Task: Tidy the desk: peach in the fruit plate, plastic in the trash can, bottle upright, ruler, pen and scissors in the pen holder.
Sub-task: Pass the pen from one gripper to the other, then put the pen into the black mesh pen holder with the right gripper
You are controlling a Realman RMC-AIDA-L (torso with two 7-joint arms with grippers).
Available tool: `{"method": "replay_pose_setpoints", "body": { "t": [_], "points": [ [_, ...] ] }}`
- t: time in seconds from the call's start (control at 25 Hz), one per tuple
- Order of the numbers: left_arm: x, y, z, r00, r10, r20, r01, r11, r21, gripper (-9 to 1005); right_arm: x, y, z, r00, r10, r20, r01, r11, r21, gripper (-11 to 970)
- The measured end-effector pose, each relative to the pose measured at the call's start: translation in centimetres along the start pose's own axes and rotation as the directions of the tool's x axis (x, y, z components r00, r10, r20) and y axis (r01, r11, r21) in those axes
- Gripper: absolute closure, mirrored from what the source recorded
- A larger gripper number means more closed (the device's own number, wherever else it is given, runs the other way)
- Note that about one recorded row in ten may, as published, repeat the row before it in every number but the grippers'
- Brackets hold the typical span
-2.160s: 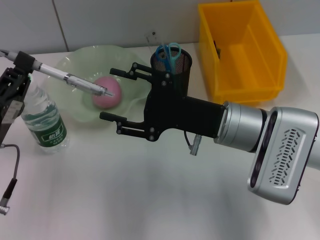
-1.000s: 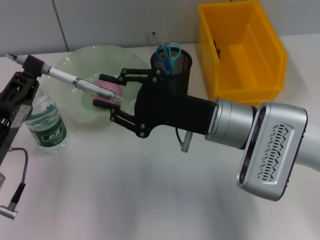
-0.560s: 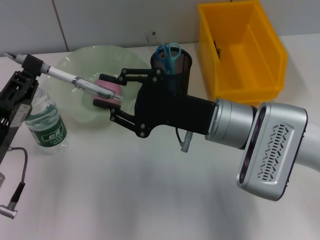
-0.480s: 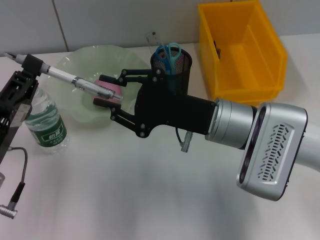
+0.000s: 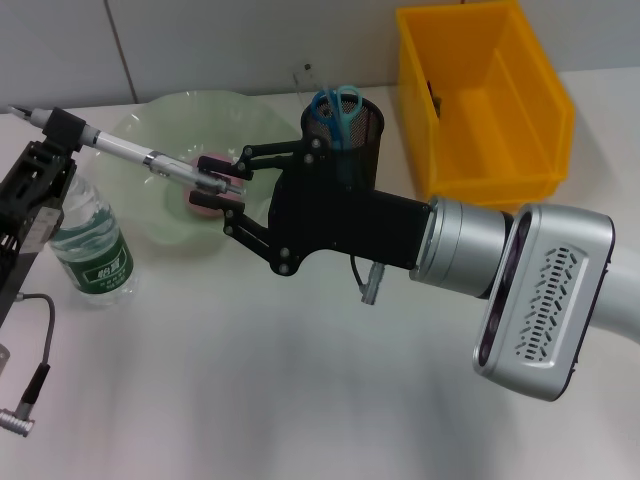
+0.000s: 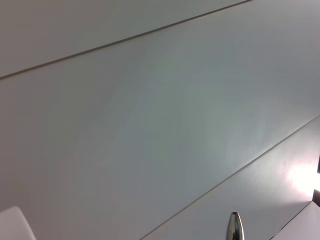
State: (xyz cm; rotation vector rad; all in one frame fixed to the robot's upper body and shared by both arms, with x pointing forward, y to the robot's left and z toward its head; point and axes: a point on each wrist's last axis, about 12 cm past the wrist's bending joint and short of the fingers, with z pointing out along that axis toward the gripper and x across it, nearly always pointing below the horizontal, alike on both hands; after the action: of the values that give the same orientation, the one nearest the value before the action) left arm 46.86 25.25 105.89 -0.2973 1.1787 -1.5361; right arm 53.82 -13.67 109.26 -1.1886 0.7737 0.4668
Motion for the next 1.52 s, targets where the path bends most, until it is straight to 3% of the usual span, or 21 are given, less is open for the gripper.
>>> {"method": "replay_pose_setpoints", "body": {
  "t": [0.52,0.92,1.16,1.28,1.44,1.52],
  "points": [
    [0.0,0.0,0.0,1.0,0.005,-0.009,-0.005,1.0,0.003,851,0.0,0.1,0.0,1.0,0.003,0.001,-0.003,1.0,-0.003,795],
    [0.0,-0.1,-0.1,1.0,0.014,-0.004,-0.014,1.0,0.007,577,0.0,0.1,-0.1,1.0,0.007,-0.002,-0.007,1.0,0.012,826],
    [-0.1,-0.1,-0.1,1.0,0.021,-0.001,-0.021,1.0,0.011,522,0.0,0.0,-0.1,1.0,0.006,-0.001,-0.006,1.0,0.016,827],
    [-0.2,-0.2,-0.1,1.0,0.029,-0.002,-0.029,0.999,0.018,411,-0.1,-0.1,-0.2,1.0,0.008,0.004,-0.008,1.0,0.029,827],
    [-0.3,-0.2,-0.1,0.999,0.048,-0.003,-0.048,0.999,0.023,294,-0.2,-0.8,-0.3,0.999,0.029,0.021,-0.031,0.994,0.103,826],
    [-0.7,-0.4,-0.4,0.994,0.107,0.002,-0.107,0.994,0.035,273,-0.3,-1.4,-0.9,0.998,0.052,0.042,-0.059,0.982,0.178,826]
  ]
}}
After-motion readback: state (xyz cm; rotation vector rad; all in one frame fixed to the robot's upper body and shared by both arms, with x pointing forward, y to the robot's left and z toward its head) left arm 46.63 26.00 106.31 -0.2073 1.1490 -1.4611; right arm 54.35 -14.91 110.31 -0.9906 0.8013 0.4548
